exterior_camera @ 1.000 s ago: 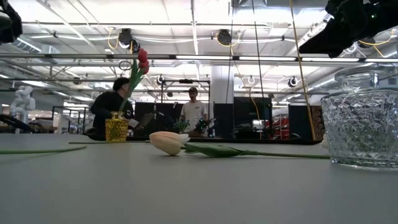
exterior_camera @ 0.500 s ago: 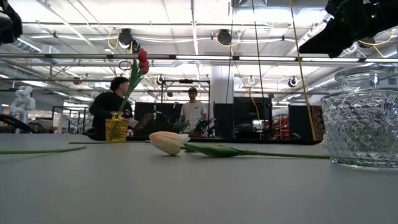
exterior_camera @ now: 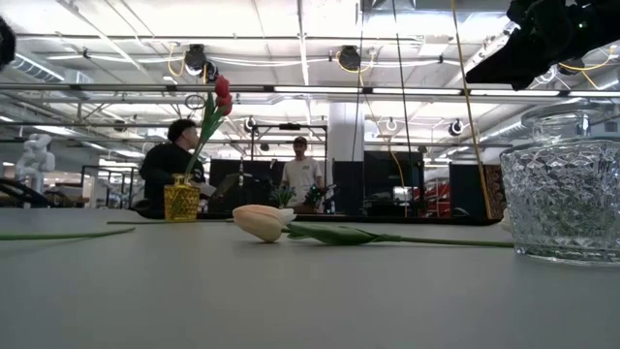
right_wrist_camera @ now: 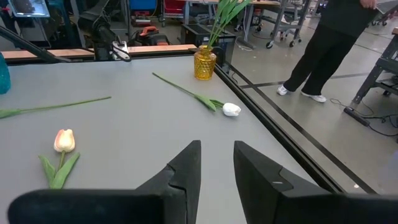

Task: Sort flowers into vase by color
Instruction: Put the yellow tulip into the blue vase

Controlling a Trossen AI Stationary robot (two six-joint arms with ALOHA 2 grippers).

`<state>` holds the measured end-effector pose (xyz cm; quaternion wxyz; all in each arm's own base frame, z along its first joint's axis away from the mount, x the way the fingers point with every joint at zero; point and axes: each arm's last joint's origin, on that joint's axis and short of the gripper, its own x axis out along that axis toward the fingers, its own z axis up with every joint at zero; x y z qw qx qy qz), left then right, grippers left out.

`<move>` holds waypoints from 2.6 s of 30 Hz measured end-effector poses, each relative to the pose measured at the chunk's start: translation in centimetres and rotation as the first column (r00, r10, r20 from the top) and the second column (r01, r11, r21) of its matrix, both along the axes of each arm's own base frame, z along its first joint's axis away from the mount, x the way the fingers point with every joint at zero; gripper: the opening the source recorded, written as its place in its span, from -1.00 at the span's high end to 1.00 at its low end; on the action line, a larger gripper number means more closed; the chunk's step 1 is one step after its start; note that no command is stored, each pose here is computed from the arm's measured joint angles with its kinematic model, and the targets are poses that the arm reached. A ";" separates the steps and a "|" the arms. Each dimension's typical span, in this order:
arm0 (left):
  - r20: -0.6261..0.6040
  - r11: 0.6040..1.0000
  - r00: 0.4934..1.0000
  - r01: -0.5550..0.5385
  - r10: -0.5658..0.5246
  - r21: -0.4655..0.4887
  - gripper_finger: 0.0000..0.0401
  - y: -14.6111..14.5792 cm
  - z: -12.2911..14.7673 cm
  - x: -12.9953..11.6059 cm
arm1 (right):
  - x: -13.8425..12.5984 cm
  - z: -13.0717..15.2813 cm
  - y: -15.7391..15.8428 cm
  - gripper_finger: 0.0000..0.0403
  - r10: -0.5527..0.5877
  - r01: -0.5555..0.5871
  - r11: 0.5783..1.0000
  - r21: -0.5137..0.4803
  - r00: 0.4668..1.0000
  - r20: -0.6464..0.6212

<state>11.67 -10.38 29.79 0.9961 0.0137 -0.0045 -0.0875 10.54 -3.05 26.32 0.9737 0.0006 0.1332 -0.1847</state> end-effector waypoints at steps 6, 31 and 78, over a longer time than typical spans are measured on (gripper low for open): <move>-0.030 0.996 0.996 -0.089 0.090 0.031 0.17 2.1 -0.2 0.7 | 0.0 0.0 0.0 0.57 0.000 0.000 1.000 0.000 1.000 0.000; -0.146 0.879 0.868 -0.459 0.475 0.132 0.17 10.3 -1.7 4.0 | 0.0 0.0 0.0 0.57 0.000 0.000 1.000 0.000 1.000 0.000; -0.241 0.762 0.726 -0.582 0.644 0.283 0.17 17.0 -5.4 9.1 | 0.0 0.0 0.0 0.57 0.000 0.000 1.000 0.000 1.000 0.000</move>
